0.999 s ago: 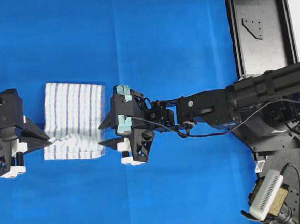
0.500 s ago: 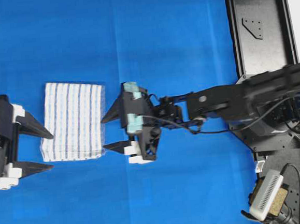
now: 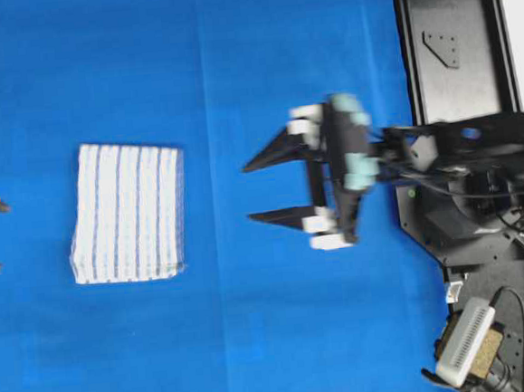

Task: Fold the blue towel.

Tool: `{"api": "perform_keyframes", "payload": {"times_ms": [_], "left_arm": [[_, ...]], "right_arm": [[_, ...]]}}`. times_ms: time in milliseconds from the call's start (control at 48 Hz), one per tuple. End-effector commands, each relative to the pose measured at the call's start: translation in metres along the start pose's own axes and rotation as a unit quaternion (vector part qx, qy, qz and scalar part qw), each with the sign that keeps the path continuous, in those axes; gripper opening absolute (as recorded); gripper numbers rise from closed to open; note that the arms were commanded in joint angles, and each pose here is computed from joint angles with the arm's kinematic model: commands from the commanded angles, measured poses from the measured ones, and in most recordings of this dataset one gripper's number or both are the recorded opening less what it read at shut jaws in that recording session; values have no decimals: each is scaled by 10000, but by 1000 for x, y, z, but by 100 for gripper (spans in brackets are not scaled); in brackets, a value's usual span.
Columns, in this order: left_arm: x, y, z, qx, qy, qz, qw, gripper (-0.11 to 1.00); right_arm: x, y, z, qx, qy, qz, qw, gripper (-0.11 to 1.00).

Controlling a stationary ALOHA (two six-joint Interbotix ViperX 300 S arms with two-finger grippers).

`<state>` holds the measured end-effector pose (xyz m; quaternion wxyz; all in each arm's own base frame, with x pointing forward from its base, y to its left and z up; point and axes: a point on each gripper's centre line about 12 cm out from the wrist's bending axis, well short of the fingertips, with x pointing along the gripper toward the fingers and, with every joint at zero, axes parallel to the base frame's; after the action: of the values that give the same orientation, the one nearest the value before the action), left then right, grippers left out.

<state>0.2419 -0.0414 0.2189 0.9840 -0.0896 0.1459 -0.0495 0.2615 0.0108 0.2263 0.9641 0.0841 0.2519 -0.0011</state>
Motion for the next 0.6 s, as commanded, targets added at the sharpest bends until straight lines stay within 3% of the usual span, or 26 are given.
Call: {"api": "perform_keyframes", "payload": {"times_ms": [0, 250, 583], "left_arm": [[-13, 1, 8, 39, -284, -26, 9996, 82], [-48, 9, 3, 511, -650, 18, 9966, 78], [-70, 24, -27, 541, -703, 220, 9958, 77]], "right_arm": [[-20, 2, 4, -94, -300, 66, 9995, 87], [-64, -3, -21, -201, -686, 125, 9974, 87], [-82, -12, -55, -143, -1028, 114, 9945, 87]]}}
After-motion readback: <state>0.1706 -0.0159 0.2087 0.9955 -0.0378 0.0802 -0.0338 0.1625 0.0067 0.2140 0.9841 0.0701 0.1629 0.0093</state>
